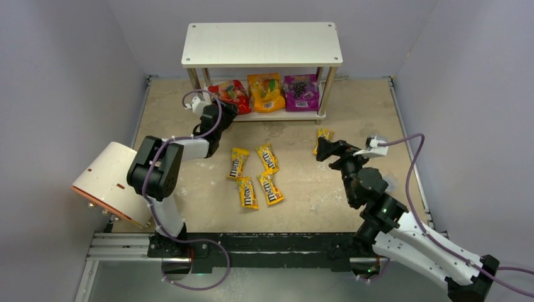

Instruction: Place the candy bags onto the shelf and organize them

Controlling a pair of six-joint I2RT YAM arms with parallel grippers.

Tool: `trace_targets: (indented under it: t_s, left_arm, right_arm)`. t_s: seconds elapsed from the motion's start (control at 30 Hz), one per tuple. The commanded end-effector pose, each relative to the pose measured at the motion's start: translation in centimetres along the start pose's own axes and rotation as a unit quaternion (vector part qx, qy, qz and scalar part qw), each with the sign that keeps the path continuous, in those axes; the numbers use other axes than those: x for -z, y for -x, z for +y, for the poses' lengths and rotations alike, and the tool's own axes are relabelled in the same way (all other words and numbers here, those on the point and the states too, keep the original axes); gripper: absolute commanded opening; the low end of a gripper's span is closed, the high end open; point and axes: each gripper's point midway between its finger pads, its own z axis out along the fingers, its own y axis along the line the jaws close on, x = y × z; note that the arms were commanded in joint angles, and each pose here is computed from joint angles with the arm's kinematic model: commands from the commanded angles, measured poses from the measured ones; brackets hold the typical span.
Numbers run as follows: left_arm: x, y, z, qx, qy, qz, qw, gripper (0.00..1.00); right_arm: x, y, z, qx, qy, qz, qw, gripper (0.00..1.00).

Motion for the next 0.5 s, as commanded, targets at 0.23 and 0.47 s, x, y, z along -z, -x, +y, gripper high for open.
trace_targets:
  t_s: [0.23, 0.47]
  left_arm:
    - [1.4, 2.4, -3.6, -0.019, -0.029, -0.001, 0.999, 0.88]
    - [2.6, 2.7, -3.2, -0.030, -0.010, 0.012, 0.999, 0.92]
  right_arm:
    - [-0.1, 0.3, 1.2, 0.000, 0.030, -0.001, 1.000, 0.99]
    - [-0.1, 0.2, 1.3, -0.003, 0.031, 0.002, 0.999, 0.99]
